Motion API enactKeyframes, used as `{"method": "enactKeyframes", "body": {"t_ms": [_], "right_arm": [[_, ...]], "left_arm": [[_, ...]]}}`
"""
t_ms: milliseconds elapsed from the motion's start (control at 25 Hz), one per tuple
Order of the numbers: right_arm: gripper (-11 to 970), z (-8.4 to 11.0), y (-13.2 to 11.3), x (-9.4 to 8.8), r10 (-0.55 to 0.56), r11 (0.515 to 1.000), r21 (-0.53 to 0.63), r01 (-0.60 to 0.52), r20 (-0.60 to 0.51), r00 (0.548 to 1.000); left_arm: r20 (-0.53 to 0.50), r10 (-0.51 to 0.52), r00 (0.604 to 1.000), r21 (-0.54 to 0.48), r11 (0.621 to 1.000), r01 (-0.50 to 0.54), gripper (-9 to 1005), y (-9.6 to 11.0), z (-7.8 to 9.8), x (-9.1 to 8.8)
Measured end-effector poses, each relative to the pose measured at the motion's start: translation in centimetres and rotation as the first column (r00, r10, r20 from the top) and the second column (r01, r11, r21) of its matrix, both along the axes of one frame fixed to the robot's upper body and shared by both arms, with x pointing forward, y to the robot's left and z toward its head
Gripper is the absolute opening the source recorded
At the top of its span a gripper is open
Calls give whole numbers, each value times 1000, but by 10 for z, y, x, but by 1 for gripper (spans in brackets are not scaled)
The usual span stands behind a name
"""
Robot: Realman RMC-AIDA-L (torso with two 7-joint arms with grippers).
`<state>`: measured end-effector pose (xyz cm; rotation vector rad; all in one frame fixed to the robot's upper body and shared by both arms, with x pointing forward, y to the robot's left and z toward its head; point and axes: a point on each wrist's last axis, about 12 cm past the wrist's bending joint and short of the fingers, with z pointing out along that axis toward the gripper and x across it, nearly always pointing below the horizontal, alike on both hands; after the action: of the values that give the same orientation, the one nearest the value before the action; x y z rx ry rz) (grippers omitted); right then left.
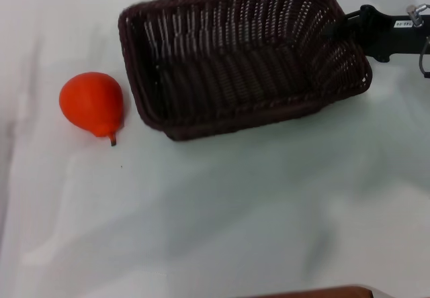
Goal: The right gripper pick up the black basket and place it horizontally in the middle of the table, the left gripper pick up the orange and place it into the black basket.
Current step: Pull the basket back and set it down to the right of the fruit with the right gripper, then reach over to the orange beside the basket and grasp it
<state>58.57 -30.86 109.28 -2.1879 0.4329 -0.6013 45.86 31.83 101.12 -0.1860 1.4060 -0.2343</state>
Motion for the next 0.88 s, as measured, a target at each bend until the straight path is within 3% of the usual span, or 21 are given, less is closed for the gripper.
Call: {"method": "enactKeyframes", "body": {"t_ms": [240,440,560,680,880], "right_arm": [[253,-1,0,-3,19,1000,-1,-19,0,1000],[479,0,-1,-5,31,999,-14,-31,6,999],[719,4,-9,-8,32,999,-27,-31,38,999],[762,12,-18,-14,47,998,-43,-42,103,994],[790,26,-36,-23,31,999,-44,-21,237,971]], "left_arm": [[-9,-1,1000,32,999,1,885,-1,-1,-1],[-38,-55,998,58,997,57,885,-5,-4,0],[-68,-132,989,39,990,135,885,-2,-4,3],[-139,-238,961,39,969,246,884,6,-5,5],[-255,-437,863,0,892,452,884,22,-4,1]]}}
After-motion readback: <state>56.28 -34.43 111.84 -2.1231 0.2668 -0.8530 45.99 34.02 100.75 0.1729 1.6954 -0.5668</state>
